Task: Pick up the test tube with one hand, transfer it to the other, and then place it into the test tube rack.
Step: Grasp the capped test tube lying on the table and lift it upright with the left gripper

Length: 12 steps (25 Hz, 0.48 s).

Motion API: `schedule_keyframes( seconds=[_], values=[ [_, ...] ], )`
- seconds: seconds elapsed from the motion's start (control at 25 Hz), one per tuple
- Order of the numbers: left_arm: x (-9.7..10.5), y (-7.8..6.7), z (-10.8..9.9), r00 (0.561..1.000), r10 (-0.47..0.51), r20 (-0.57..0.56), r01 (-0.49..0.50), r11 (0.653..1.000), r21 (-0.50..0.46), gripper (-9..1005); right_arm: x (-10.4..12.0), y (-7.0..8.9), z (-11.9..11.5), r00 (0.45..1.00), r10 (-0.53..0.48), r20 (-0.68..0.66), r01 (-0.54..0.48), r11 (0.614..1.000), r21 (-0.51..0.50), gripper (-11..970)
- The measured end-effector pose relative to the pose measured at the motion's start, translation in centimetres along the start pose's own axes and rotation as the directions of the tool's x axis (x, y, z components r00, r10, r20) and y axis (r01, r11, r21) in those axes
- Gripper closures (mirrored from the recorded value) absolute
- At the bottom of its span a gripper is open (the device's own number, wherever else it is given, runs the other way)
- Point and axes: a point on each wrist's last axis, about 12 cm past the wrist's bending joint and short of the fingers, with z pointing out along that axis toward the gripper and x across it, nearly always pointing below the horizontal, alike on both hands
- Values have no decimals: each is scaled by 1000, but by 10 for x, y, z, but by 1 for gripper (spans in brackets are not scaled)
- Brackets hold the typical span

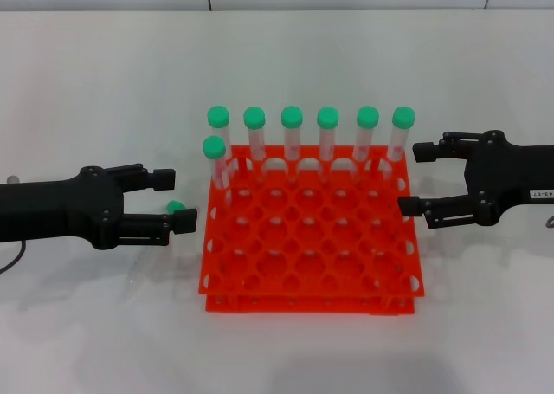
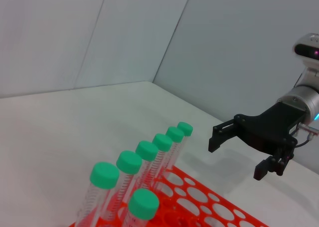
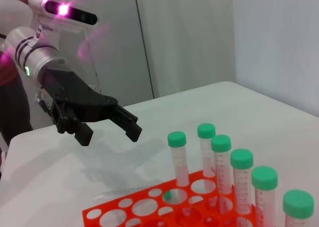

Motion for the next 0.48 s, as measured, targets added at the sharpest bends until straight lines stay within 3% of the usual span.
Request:
schedule_keyframes(
  seconds=[0.48],
  values=[
    [0,0,0,1000,0,0,0,1000,0,103,-1,0,0,1000,-1,1,1,1000,-1,116]
  ],
)
